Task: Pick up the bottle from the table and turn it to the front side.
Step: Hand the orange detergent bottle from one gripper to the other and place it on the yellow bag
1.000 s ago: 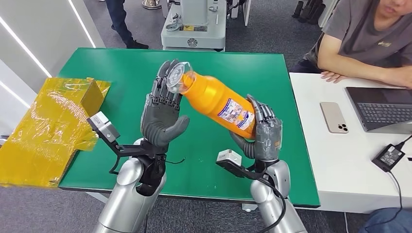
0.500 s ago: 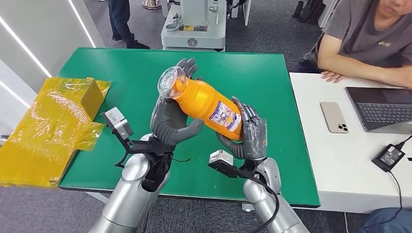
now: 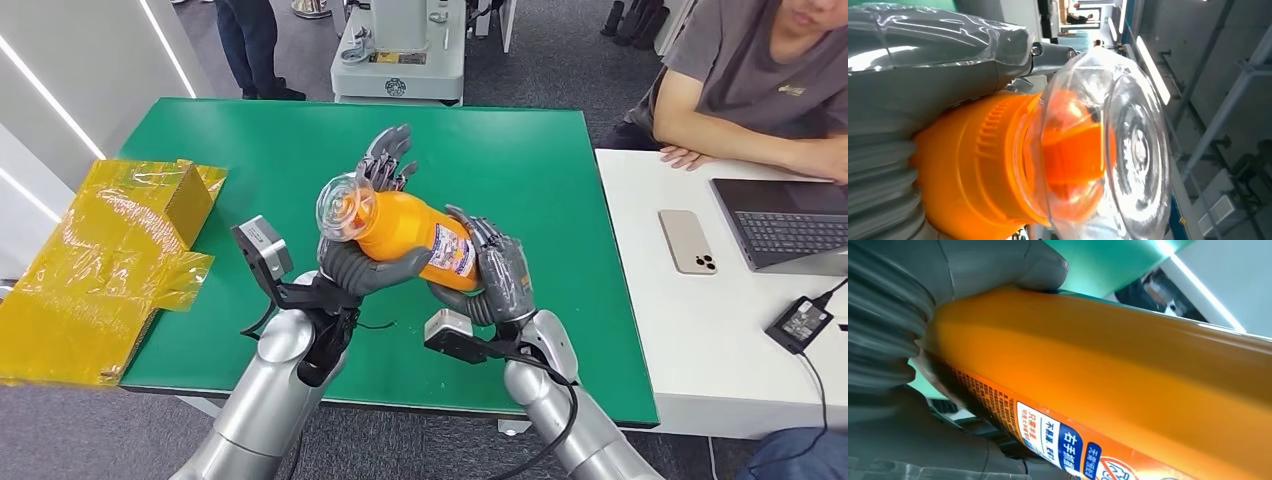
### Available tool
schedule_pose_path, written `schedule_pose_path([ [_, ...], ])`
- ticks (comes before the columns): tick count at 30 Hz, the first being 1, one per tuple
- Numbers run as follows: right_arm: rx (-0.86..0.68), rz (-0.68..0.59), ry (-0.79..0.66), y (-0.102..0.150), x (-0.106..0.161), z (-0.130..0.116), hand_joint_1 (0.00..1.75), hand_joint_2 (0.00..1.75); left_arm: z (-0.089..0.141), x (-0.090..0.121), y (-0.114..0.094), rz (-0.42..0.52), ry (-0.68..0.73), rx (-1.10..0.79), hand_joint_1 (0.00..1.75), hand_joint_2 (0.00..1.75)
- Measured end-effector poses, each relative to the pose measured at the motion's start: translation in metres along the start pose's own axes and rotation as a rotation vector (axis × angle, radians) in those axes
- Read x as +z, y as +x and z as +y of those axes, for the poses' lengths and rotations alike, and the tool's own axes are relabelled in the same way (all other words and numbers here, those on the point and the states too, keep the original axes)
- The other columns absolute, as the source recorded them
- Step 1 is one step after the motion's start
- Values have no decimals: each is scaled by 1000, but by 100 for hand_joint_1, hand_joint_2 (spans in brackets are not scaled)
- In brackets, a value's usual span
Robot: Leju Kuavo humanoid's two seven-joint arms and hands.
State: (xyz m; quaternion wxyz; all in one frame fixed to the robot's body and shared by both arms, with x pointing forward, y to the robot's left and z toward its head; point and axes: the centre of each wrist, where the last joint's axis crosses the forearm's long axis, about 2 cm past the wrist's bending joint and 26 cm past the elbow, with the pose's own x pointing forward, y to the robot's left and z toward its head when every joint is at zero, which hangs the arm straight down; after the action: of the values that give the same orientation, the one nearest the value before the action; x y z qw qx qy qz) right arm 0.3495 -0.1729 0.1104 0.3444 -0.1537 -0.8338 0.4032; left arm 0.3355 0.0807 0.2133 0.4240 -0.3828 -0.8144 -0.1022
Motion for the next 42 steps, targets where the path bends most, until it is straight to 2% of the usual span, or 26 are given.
schedule_pose_path([
  [17, -19, 16, 67, -6, 5, 0, 175, 175, 3, 6, -8, 27, 3, -27, 0, 175],
  [24, -12, 21, 126, -7, 2, -1, 175, 175, 6, 11, -10, 16, 54, -83, 0, 175],
  [25, -8, 21, 132, -8, 1, -1, 175, 175, 6, 12, -10, 13, 67, -93, 7, 175],
  [28, 1, 22, 146, -9, 1, -1, 175, 175, 6, 16, -12, 5, 100, -113, 138, 175],
  [29, 3, 23, 149, -9, 2, -1, 175, 175, 6, 18, -12, 2, 105, -117, 175, 175],
  [42, 4, 65, 174, -10, 8, 3, 175, 175, 6, 19, -12, -23, 130, -125, 175, 175],
])
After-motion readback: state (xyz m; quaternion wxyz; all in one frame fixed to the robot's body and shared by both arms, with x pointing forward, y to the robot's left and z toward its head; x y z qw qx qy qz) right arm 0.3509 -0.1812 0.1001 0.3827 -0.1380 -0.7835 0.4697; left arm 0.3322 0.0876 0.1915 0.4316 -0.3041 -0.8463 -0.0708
